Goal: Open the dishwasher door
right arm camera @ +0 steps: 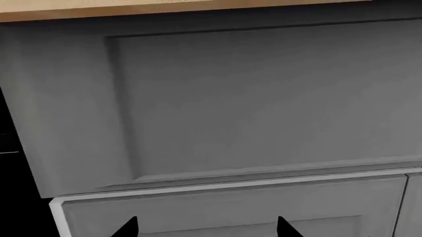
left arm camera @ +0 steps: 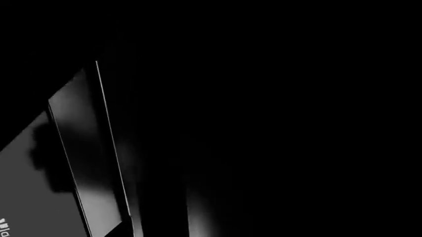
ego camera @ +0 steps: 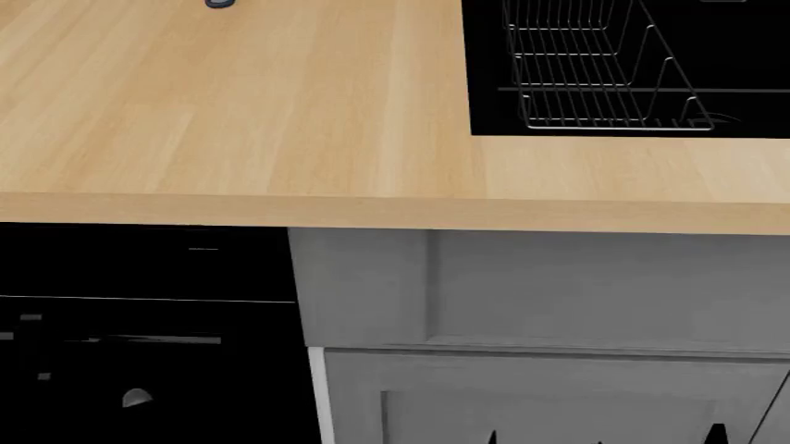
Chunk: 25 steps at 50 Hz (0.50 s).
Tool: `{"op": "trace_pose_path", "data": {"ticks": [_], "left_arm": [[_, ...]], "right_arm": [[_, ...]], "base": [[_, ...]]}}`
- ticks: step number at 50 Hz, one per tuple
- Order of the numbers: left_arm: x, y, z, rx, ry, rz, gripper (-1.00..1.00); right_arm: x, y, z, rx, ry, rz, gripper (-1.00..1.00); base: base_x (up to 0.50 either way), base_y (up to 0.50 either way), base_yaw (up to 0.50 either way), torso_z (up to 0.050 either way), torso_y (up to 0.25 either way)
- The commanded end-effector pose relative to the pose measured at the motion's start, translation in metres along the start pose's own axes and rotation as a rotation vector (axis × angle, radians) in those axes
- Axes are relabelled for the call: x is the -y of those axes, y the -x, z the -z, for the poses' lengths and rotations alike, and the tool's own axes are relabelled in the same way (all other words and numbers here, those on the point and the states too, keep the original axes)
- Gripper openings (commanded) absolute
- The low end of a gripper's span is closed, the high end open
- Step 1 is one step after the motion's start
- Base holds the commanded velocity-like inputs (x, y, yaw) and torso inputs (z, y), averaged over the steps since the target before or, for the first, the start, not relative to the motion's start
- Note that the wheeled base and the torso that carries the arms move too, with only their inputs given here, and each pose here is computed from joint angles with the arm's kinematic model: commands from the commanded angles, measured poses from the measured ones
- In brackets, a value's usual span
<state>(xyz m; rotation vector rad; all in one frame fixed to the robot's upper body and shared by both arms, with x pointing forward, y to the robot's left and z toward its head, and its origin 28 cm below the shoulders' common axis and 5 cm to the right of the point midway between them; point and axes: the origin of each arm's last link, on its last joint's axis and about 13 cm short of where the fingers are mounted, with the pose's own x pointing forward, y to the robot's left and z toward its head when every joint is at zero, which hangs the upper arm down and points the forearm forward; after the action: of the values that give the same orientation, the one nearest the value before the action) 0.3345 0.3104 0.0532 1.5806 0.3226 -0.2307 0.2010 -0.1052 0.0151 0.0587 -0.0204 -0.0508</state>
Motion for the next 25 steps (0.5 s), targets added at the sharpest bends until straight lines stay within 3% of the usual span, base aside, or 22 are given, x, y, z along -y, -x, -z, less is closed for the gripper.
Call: {"op": "trace_pose_path", "data": {"ticks": [1,16,17,25], "left_arm": [[-0.0040,-0.0168,0.0004,-0.022,-0.023,0.001,1.00],[-0.0013,-0.0250,0.0035,-0.047,-0.016,0.015,1.00],[-0.0012,-0.0251,0.0034,-0.043,-0.015,0.016,-1.00],[-0.0051,-0.0252,0.0023,-0.018,-0.010,0.001,-1.00]], "right_arm": [[0.0013,0.0002,0.0006,-0.001,-0.001,0.007,1.00],[0.0026,-0.0006,0.0012,-0.002,-0.002,0.014,1.00],[0.0024,-0.0007,0.0012,-0.002,-0.001,0.013,1.00],[0.0023,-0.0018,0.0004,0.001,0.001,0.010,1.00]], "base": [[0.00,0.00,0.00,0.000,0.000],[0.02,0.00,-0.01,-0.001,0.000],[0.03,0.00,-0.02,0.000,0.000],[0.03,0.00,-0.01,-0.003,0.000]]}}
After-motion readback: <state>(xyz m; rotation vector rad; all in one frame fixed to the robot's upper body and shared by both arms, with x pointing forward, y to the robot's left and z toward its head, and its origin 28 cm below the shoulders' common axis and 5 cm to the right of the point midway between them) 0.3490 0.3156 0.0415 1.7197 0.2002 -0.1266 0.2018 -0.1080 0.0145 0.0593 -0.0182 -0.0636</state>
